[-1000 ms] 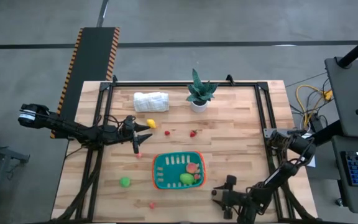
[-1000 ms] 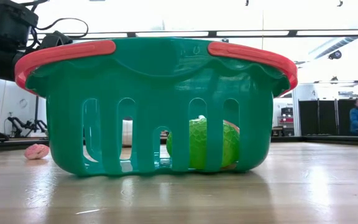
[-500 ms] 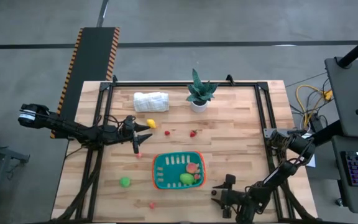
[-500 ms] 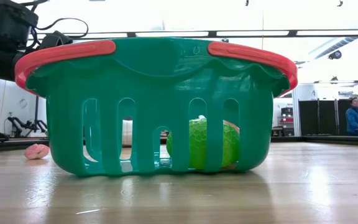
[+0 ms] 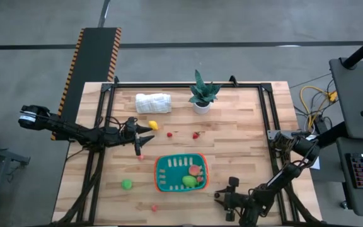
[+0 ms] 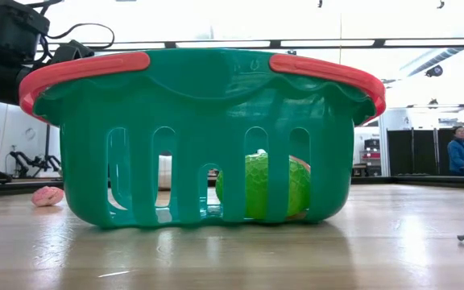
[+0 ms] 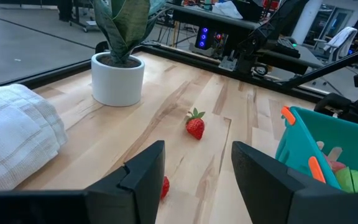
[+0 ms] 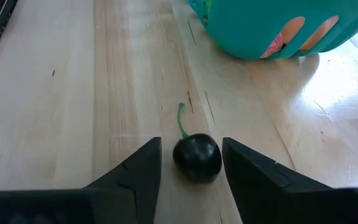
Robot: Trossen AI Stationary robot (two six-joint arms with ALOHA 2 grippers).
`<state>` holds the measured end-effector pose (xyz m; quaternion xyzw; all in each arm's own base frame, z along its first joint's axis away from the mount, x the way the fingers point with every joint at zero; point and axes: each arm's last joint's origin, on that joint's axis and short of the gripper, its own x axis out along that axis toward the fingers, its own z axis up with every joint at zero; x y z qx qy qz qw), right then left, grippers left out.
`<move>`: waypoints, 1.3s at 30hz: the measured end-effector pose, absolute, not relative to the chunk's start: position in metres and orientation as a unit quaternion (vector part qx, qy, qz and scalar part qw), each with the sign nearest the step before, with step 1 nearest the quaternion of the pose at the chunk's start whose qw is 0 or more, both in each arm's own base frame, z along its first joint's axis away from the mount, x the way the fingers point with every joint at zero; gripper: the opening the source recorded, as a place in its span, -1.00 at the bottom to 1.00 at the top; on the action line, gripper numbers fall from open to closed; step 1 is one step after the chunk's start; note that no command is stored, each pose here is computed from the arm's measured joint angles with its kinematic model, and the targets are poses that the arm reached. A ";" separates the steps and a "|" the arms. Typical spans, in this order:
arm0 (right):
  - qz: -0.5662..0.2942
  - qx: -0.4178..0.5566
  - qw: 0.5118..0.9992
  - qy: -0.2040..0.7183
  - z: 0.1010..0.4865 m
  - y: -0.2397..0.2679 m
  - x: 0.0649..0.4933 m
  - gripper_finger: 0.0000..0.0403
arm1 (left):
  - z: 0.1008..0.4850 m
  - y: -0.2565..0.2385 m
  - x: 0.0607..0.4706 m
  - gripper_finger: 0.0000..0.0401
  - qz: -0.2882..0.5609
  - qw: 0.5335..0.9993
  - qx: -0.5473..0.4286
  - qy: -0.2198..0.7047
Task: Pick and placing Produce into tupperware
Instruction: Put the black cherry into the blue bin
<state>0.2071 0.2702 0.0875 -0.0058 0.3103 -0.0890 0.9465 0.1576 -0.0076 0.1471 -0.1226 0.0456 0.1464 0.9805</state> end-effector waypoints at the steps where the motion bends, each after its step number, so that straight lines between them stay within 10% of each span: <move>1: -0.089 -0.006 0.946 0.310 0.087 0.270 0.207 -0.23 | 0.147 -0.008 0.158 -0.14 0.146 0.981 -0.123 0.046; 39: -0.075 -0.005 0.947 0.312 0.092 0.272 0.208 -0.51 | 0.147 -0.008 0.158 -0.14 0.146 0.981 -0.123 0.046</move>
